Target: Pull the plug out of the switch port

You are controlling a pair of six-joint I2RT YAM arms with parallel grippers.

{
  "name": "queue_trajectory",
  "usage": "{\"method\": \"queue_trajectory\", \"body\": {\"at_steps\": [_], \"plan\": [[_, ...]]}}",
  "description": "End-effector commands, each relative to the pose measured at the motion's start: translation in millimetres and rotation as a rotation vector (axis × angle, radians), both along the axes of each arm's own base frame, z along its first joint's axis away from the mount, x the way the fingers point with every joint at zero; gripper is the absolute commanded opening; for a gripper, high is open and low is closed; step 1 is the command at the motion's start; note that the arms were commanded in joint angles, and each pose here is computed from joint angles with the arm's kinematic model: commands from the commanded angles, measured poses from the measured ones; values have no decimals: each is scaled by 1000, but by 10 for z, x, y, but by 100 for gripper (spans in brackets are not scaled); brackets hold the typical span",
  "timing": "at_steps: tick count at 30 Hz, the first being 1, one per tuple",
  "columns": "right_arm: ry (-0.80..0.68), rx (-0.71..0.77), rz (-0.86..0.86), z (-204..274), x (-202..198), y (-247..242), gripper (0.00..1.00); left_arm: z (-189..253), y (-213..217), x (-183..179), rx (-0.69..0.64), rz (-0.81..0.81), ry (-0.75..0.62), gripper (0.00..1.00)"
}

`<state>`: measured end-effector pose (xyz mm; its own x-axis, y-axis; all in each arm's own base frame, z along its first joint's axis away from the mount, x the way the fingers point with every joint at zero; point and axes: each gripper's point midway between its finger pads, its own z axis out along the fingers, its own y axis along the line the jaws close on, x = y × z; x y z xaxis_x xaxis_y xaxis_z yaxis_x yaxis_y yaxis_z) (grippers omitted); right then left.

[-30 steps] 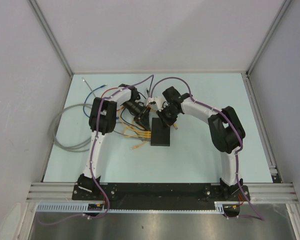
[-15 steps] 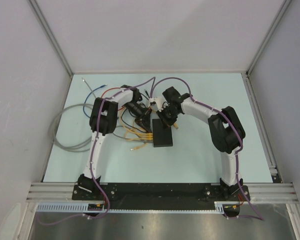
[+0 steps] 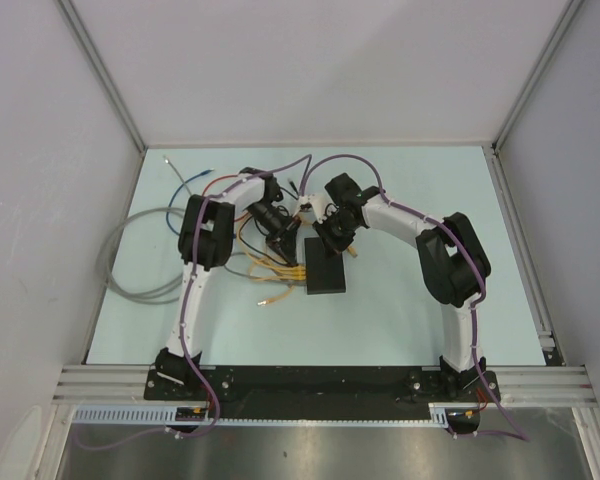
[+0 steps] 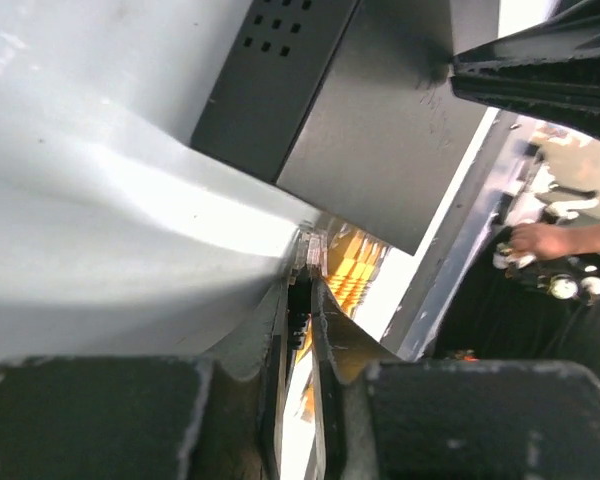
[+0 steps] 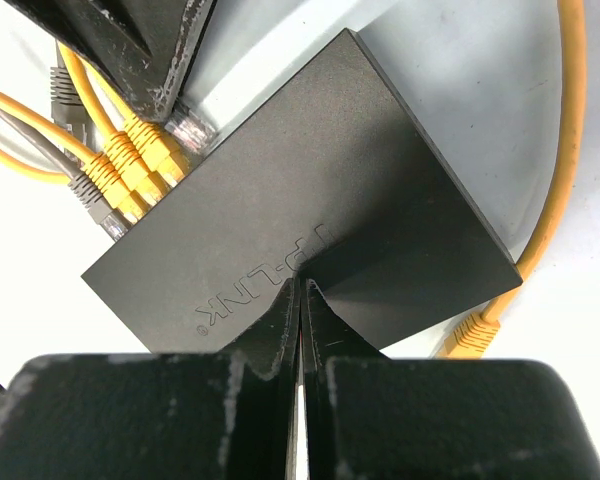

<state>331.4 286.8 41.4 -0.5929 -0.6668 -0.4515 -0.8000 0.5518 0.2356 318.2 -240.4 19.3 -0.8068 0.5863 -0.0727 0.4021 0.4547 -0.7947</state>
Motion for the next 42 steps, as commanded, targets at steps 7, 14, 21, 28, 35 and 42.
{"method": "queue_trajectory", "body": {"at_steps": [7, 14, 21, 28, 35, 42], "plan": [[113, -187, 23, -576, -306, -338, 0, 440, 382, 621, 70, -37, -305, 0], [115, -191, 22, -606, -299, -332, 0, 1122, 610, 911, 138, -75, -620, 0], [114, -189, 22, -611, -296, -327, 0, 1067, 1311, 1183, 449, -156, -779, 0], [108, -189, 23, -611, -279, -322, 0, 739, 1599, 1331, 601, -146, -812, 26], [107, -193, 20, -616, -274, -336, 0, 879, 1284, 1410, 460, -41, -863, 54], [120, -185, 10, -636, -267, -339, 0, 1505, 596, 1206, 87, 15, -877, 58]]}}
